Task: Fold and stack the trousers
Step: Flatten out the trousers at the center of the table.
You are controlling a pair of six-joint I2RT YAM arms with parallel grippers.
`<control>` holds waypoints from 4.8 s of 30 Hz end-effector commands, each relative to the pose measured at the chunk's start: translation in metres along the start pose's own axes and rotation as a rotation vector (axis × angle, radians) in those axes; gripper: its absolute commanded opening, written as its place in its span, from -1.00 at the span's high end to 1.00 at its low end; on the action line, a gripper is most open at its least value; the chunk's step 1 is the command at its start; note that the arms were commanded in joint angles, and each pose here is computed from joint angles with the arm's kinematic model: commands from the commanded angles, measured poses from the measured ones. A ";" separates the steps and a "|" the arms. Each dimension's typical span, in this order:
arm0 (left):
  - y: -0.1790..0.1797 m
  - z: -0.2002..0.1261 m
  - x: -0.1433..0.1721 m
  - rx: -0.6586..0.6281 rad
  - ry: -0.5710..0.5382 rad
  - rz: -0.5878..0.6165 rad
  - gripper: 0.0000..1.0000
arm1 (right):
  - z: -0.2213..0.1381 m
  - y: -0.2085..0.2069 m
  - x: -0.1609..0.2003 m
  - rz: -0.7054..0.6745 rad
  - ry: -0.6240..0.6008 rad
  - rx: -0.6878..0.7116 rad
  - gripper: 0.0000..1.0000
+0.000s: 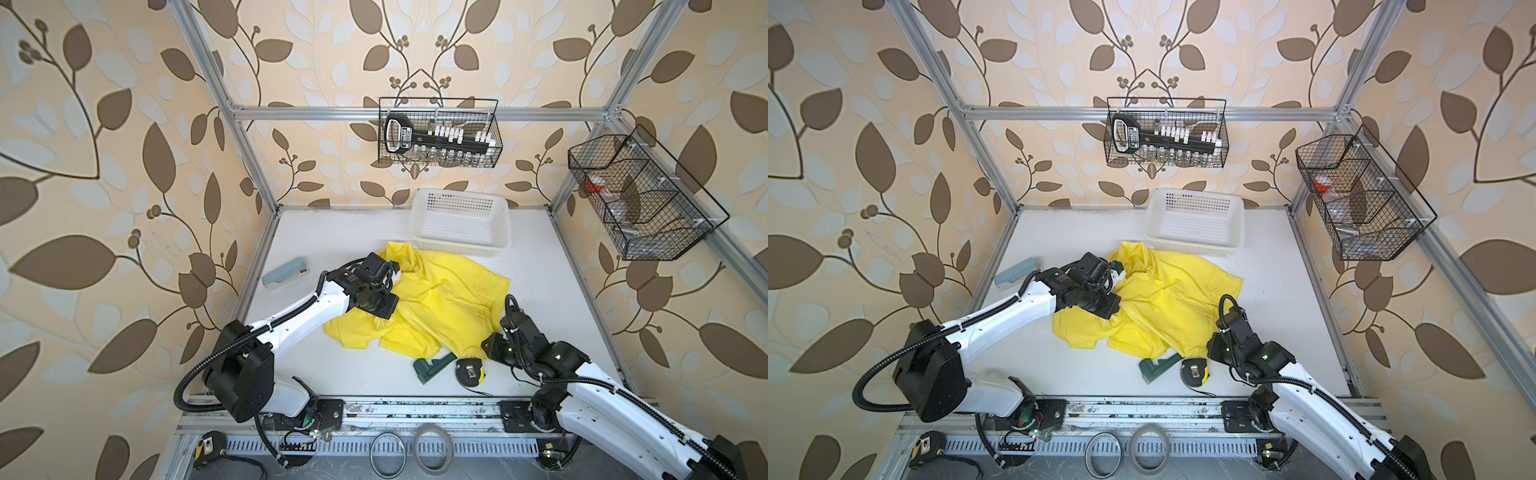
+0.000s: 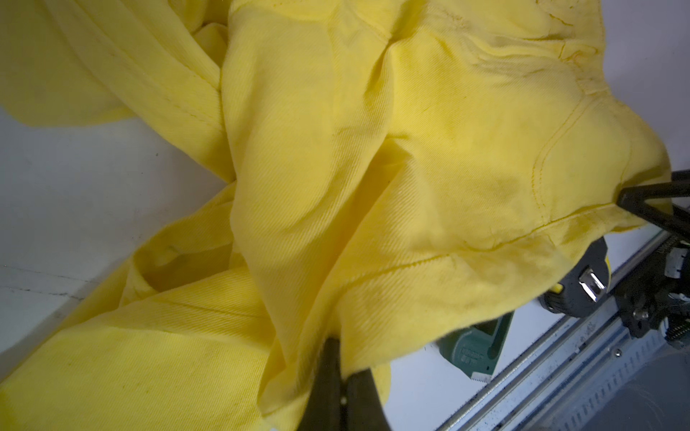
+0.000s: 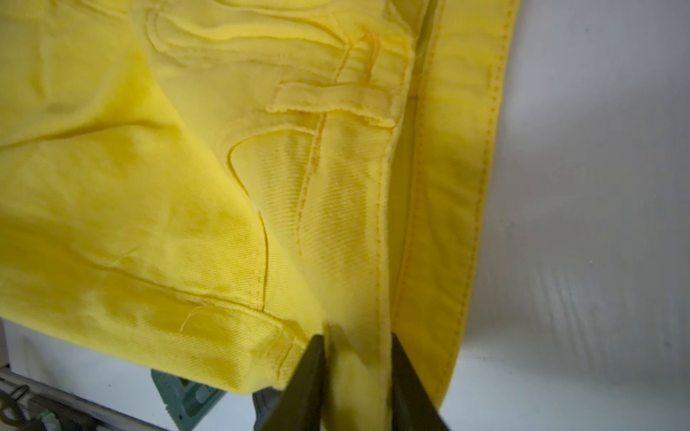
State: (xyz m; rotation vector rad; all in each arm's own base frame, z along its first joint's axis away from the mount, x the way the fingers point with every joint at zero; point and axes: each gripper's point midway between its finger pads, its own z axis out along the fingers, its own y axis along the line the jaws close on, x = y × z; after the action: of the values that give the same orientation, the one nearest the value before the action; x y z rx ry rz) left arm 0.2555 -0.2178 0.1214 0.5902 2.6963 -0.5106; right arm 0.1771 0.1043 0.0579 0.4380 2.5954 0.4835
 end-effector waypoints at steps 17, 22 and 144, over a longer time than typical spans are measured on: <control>-0.101 -0.002 0.010 0.170 0.015 0.141 0.31 | -0.126 -0.025 -0.198 0.125 -0.486 0.104 1.00; -0.080 -0.019 0.008 0.031 -0.030 0.142 -0.23 | -0.132 -0.048 -0.218 0.187 -0.538 0.148 1.00; 0.230 -0.029 0.028 -0.758 -0.081 -1.052 -0.48 | -0.056 -0.108 -0.127 0.417 -0.407 0.136 1.00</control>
State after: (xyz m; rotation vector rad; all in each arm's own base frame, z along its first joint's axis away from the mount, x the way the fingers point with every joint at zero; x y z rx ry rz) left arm 0.3209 -0.0120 0.0682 -1.0148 2.6697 0.2460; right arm 0.2284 -0.0616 0.1094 1.0428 2.1496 0.2590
